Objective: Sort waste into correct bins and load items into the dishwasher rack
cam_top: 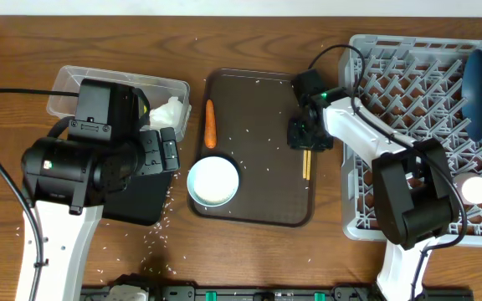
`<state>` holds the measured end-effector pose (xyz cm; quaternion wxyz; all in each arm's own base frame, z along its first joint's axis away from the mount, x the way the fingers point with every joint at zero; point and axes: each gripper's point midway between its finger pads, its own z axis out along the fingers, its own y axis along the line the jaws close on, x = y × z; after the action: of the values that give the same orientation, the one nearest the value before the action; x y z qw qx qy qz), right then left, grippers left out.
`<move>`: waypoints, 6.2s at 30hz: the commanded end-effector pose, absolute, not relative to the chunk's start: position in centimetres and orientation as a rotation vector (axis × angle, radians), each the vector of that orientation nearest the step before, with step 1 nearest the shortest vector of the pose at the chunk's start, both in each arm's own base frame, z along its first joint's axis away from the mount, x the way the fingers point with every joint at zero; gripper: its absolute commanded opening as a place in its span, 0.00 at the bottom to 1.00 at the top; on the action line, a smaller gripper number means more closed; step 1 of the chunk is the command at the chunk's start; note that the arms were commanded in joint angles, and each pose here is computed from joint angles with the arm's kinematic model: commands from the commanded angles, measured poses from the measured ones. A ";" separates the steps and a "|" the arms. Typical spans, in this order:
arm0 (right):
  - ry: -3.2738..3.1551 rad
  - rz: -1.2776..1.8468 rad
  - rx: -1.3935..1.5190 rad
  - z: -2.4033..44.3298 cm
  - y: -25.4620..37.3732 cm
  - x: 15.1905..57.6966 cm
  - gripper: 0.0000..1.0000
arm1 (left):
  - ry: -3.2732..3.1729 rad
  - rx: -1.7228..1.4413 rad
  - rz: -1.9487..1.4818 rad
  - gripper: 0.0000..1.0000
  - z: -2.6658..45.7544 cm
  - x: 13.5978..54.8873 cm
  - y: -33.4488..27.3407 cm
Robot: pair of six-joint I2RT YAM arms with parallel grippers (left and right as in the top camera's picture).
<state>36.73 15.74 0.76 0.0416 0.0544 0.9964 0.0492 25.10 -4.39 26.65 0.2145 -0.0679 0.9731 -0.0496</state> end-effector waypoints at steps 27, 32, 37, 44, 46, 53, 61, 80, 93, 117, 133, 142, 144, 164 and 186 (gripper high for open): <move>3.008 0.055 0.148 -0.6 16.2 37.4 0.01 | 2.688 -0.185 -0.121 0.98 27.0 25.3 -4.1; 2.955 0.176 0.007 3.1 17.6 38.0 0.01 | 2.688 -0.184 -0.121 0.98 27.0 25.2 -4.1; 2.809 0.348 -0.065 10.7 18.5 37.8 0.01 | 2.688 -0.184 -0.121 0.98 27.0 25.2 -4.1; 2.606 0.192 0.032 19.6 11.7 37.2 0.01 | 2.688 -0.185 -0.121 0.98 27.0 25.3 -4.1; 2.588 0.073 0.097 20.5 8.1 37.0 0.01 | 2.688 -0.184 -0.121 0.98 27.0 25.2 -4.1; 2.721 0.002 0.157 17.1 2.2 36.5 0.01 | 2.688 -0.185 -0.121 0.98 27.0 25.2 -4.1; 2.850 0.072 0.117 12.2 3.2 37.3 0.01 | 2.688 -0.184 -0.121 0.98 27.0 25.2 -4.1; 2.808 0.128 0.025 12.0 13.9 36.4 0.48 | 2.688 -0.184 -0.121 0.98 27.0 25.2 -4.1; 2.889 -0.089 0.199 2.5 14.1 38.3 0.38 | 2.688 -0.184 -0.121 0.98 27.0 25.3 -4.1; 2.919 0.009 0.015 2.3 15.3 38.5 0.01 | 2.688 -0.184 -0.121 0.98 27.0 25.2 -4.1; 2.589 -0.026 0.066 20.0 5.7 37.1 0.01 | 2.688 -0.184 -0.121 0.98 27.0 25.3 -4.1; 2.788 -0.049 0.146 14.1 2.2 36.0 0.01 | 2.688 -0.184 -0.121 0.98 27.0 25.3 -4.1; 2.818 -0.080 0.150 12.9 2.0 36.1 0.01 | 2.688 -0.185 -0.121 0.98 27.0 25.3 -4.1; 2.447 0.271 0.057 26.1 5.5 33.3 0.73 | 2.637 -0.262 -0.292 0.98 27.5 26.8 -6.1; 2.336 0.357 0.254 29.7 5.0 30.8 0.89 | 2.946 0.148 -0.102 0.83 9.5 27.6 -12.7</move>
<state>30.66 4.87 29.70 0.3789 0.0927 0.9111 0.1333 26.88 -12.85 10.25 0.0879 0.0384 0.9938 -0.0564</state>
